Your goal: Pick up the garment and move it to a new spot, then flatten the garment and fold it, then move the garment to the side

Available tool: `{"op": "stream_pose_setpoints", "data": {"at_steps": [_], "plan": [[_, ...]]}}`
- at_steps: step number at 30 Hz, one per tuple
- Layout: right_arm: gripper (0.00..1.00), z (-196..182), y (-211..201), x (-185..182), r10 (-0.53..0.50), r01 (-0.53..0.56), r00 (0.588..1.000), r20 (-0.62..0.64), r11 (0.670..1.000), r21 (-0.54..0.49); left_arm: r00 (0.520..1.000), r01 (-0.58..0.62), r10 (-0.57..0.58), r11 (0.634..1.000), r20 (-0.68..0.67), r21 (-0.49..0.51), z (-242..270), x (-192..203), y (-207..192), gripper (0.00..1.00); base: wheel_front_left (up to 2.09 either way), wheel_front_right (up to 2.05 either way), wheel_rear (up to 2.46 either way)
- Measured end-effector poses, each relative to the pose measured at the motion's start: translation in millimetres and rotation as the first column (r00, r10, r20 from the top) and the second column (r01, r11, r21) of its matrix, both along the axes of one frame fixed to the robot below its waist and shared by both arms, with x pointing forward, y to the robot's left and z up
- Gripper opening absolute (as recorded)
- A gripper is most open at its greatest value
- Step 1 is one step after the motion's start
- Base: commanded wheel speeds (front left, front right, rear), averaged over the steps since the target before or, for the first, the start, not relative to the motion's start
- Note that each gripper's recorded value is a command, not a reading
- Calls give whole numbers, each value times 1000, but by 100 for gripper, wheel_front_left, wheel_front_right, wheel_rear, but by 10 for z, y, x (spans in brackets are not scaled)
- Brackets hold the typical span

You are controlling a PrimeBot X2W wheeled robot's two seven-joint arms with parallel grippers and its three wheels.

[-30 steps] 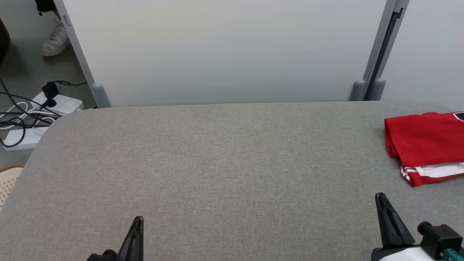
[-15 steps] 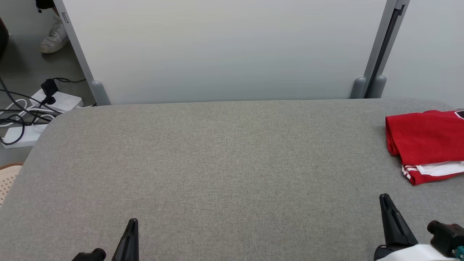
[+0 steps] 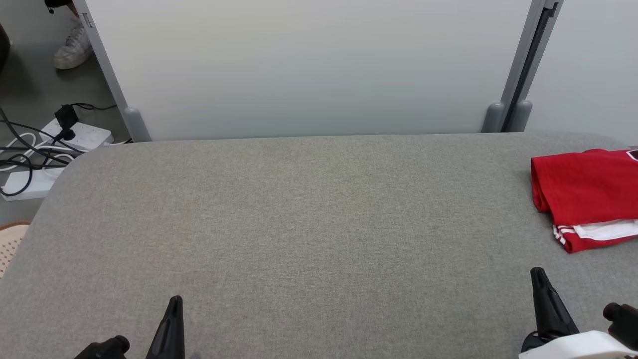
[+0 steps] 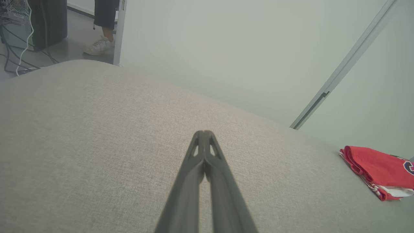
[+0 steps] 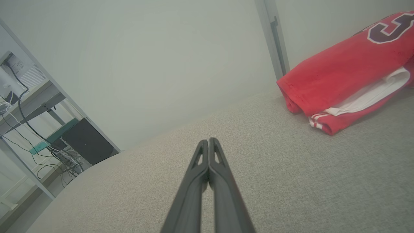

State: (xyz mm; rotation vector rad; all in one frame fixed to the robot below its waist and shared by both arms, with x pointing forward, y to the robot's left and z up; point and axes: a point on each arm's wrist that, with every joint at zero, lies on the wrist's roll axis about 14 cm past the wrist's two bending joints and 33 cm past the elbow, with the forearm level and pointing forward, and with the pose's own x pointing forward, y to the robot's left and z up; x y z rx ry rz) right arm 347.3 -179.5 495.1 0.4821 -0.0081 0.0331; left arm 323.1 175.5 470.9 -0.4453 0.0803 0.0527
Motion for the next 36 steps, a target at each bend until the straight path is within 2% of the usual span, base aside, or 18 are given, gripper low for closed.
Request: {"op": "stream_pose_setpoints", "data": {"at_steps": [17, 36], "plan": [[0, -23, -94, 63, -33, 38, 999, -33, 982, 185, 999, -34, 25, 981, -45, -193, -84, 54, 53, 0, 0, 0, 0], [0, -63, -157, 119, -46, 70, 996, -71, 918, 390, 997, -58, 34, 915, -68, -399, -103, 148, 82, 0, 0, 0, 0]]}}
